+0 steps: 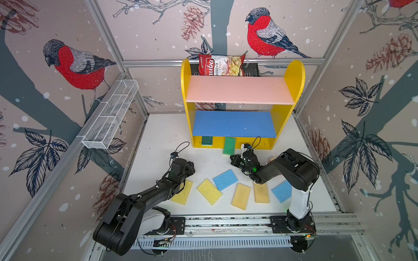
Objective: Arrange cleaning sponges on a shelf
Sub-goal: Move the cleaning sponge to the shelf.
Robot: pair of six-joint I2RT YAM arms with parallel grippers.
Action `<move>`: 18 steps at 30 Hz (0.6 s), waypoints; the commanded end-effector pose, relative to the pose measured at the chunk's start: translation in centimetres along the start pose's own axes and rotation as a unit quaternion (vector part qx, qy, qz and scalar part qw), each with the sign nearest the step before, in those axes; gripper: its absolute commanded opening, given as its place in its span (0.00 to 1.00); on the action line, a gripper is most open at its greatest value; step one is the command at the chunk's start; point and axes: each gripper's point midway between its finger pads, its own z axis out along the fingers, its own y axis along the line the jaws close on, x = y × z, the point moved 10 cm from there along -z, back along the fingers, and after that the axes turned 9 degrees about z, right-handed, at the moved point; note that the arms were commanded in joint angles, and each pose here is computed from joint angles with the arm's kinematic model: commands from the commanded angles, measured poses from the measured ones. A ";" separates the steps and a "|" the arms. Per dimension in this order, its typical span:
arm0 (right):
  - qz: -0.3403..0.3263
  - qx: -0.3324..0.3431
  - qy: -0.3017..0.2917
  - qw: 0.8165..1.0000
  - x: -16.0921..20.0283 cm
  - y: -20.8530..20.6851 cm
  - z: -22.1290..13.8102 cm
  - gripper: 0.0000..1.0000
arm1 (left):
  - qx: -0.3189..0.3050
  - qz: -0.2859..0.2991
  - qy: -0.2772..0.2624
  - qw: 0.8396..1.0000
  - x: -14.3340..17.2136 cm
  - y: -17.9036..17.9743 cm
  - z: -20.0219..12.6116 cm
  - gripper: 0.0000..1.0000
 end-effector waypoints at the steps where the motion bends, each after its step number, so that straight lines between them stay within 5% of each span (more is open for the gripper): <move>1: 0.011 0.009 -0.013 1.000 -0.4 -0.3 0.2 0.05 | 0.015 0.004 0.000 1.000 -0.4 -0.5 0.1 0.61; 18: 0.016 -0.001 -0.004 1.000 0.3 0.2 0.1 0.05 | 0.015 0.005 -0.003 1.000 -0.6 -0.5 0.1 0.61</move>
